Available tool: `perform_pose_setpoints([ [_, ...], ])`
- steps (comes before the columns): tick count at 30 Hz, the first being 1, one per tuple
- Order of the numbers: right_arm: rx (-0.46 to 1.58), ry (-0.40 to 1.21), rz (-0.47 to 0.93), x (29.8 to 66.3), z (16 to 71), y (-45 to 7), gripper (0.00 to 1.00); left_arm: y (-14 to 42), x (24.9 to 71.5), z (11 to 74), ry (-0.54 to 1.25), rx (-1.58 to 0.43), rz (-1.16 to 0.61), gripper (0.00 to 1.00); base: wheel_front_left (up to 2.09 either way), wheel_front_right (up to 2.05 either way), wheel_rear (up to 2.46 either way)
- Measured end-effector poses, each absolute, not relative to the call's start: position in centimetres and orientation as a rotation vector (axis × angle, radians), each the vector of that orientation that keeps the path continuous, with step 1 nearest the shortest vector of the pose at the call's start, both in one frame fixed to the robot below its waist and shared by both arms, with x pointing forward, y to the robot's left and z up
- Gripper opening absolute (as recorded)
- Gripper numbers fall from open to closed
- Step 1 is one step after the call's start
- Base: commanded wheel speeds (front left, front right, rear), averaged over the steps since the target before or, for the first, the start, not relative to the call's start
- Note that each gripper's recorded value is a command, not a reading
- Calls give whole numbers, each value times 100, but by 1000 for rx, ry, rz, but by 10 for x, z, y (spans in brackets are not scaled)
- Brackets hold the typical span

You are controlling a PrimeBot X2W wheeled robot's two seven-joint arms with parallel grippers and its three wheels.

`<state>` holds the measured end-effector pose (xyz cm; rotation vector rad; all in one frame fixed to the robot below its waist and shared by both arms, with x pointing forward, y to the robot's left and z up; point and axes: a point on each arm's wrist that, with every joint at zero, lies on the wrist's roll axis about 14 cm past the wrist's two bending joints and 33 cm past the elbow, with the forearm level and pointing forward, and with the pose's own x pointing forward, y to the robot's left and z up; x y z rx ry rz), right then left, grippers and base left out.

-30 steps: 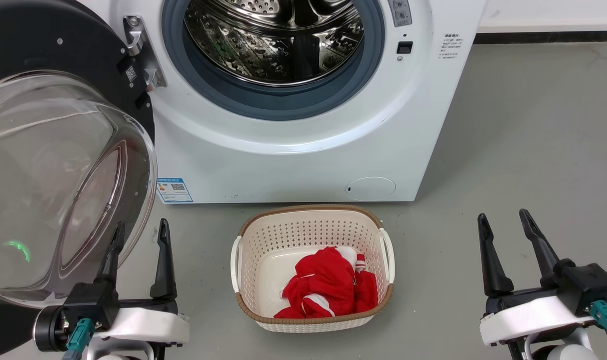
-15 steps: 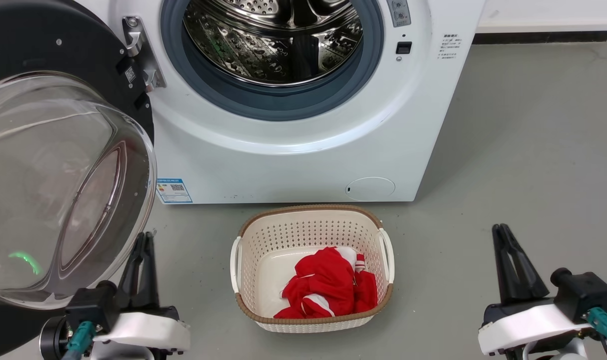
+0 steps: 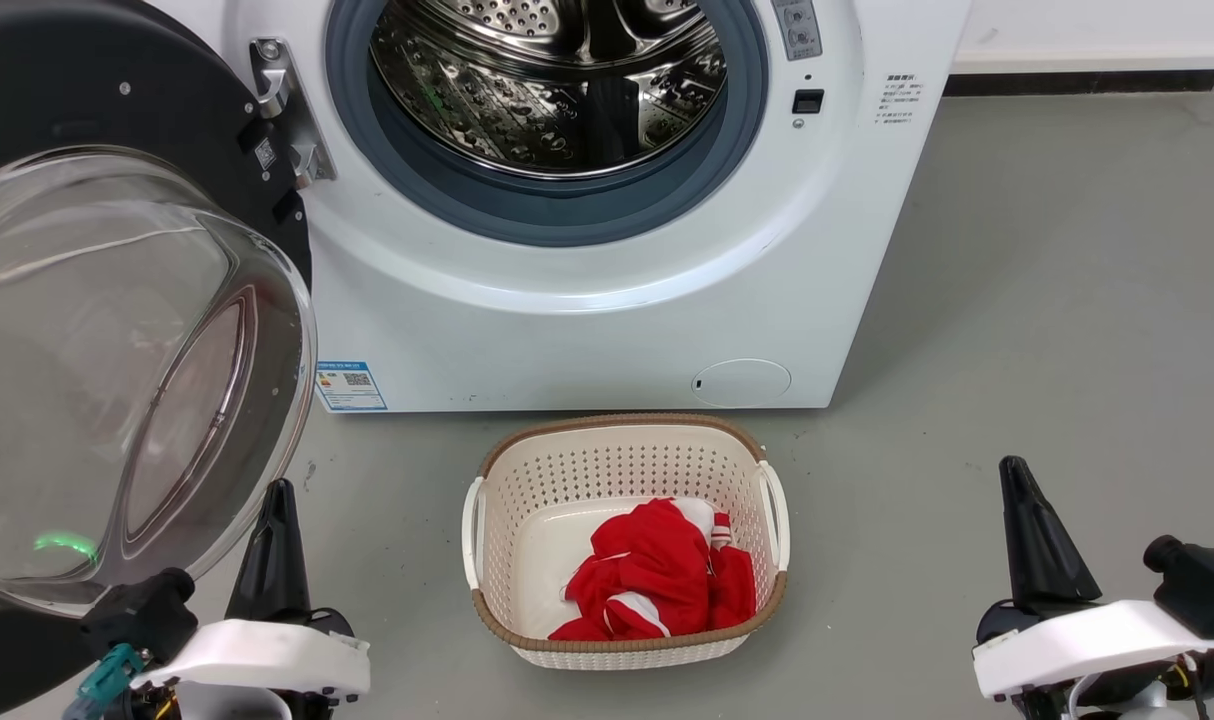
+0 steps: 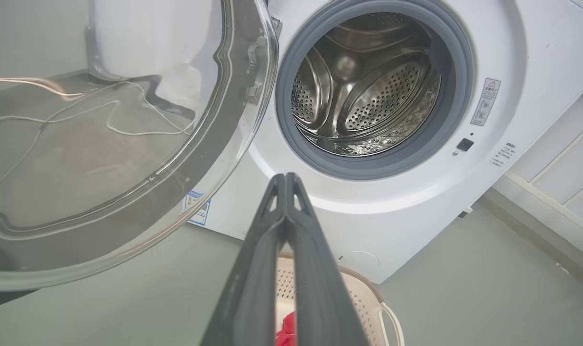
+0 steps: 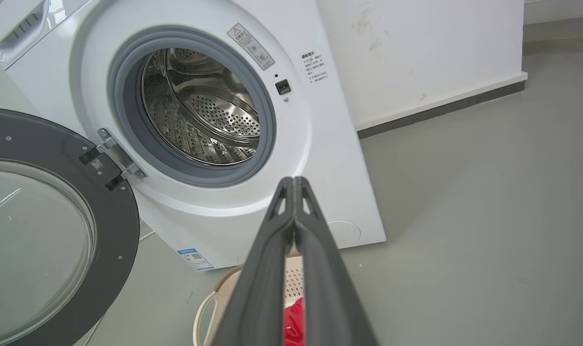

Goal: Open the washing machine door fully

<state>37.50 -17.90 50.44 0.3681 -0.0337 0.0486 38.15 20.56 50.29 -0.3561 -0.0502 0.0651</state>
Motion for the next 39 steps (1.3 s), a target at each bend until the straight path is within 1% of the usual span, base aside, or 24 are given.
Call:
perform_pose_setpoints([
  [16,631,-11,16,378,501,-186,0,208,382,496,-13,-623,86,0,0,0,0],
  [39,937,11,-15,382,498,-192,0,206,384,491,18,-934,89,0,0,0,0],
])
